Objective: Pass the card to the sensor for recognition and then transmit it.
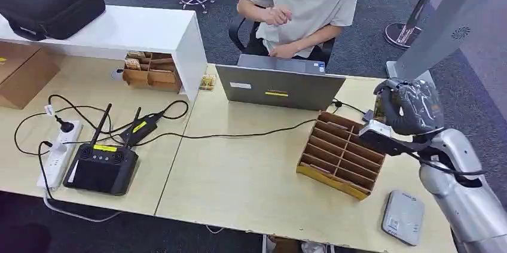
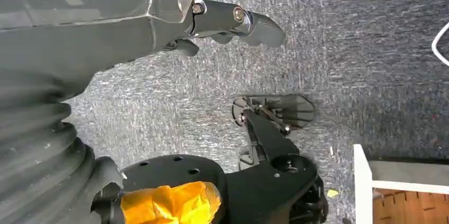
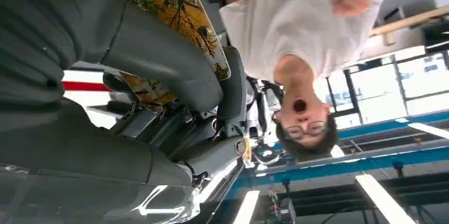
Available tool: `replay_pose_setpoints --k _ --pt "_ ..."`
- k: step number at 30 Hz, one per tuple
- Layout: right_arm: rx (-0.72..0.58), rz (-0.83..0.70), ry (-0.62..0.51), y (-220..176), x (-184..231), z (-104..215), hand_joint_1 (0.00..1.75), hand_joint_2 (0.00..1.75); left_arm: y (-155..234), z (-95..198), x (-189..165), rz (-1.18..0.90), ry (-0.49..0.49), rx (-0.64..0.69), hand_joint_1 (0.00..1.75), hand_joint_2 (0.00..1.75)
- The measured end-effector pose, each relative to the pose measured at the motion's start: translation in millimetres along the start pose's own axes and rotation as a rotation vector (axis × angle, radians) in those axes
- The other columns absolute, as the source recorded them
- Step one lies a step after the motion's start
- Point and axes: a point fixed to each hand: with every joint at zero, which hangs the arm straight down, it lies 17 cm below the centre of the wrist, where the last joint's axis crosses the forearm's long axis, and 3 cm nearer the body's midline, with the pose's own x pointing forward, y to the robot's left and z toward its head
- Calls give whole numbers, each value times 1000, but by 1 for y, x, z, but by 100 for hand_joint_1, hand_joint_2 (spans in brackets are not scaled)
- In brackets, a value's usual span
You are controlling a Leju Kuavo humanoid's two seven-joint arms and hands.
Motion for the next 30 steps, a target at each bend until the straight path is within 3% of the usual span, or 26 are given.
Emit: replay_pose_setpoints --k 6,13,21,30 --pt "10 70 51 -12 -32 28 175 175 -1 1 -2 32 10 -8 0 175" --pt "36 143 157 -43 -88 112 175 175 -3 3 -6 82 17 -48 0 175" --pt "40 187 205 -67 -103 141 175 175 7 5 -7 83 18 -51 0 175" --pt "298 118 292 -56 -115 196 175 175 13 4 -8 112 20 -25 0 175"
